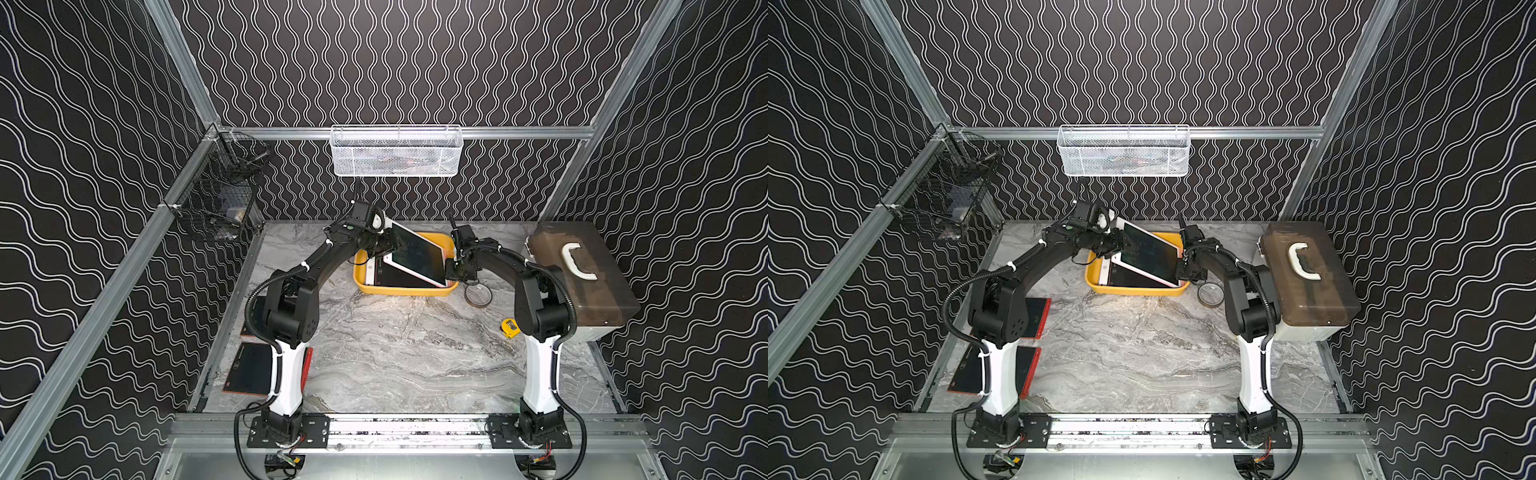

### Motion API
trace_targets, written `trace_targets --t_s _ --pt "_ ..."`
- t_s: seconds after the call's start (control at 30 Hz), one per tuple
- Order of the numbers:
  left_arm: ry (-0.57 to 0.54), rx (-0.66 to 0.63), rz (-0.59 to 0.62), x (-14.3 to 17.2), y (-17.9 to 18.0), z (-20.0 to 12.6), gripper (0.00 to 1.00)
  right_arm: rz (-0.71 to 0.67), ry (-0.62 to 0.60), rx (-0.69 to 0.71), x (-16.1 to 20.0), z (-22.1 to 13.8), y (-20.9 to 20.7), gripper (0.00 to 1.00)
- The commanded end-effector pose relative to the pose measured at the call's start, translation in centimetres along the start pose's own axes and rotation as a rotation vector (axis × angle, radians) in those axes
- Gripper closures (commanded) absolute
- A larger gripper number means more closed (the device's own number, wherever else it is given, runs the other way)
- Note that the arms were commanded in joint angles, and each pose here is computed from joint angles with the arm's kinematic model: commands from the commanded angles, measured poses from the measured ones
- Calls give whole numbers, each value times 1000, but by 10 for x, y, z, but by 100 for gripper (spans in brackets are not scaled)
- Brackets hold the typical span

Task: Take out the writing tablet from the storage box
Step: Pick up the writing tablet from the storage box, then move the storage box to the center of the board.

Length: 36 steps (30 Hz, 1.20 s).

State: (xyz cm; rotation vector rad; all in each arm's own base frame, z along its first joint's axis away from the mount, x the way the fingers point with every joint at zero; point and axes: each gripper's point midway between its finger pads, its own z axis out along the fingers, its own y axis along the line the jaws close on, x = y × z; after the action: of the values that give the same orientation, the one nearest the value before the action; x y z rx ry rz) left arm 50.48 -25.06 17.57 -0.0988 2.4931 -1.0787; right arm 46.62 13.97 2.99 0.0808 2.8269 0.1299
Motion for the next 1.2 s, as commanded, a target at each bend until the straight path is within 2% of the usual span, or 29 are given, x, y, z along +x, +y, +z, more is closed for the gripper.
trace_targets --t_s 0.0,0.13,0.37,0.47,0.67,0.93,1.17 --pt "-25 114 1 -11 -27 -12 52 8 85 0 22 12 0 100" --pt "-35 98 4 -14 -24 -17 60 20 84 17 20 13 -4 100" --pt "-64 7 46 -21 -14 -30 80 65 75 39 14 14 -15 100" --pt "-68 10 36 -23 -11 -32 89 73 67 42 11 14 -16 100" --pt "-61 23 31 -24 -9 -32 100 82 52 49 6 11 -16 100" --pt "-87 79 32 -33 -21 -51 100 113 26 106 -5 9 -35 100" --pt "-165 151 21 -49 -36 -99 100 166 -36 113 -34 9 -64 100"
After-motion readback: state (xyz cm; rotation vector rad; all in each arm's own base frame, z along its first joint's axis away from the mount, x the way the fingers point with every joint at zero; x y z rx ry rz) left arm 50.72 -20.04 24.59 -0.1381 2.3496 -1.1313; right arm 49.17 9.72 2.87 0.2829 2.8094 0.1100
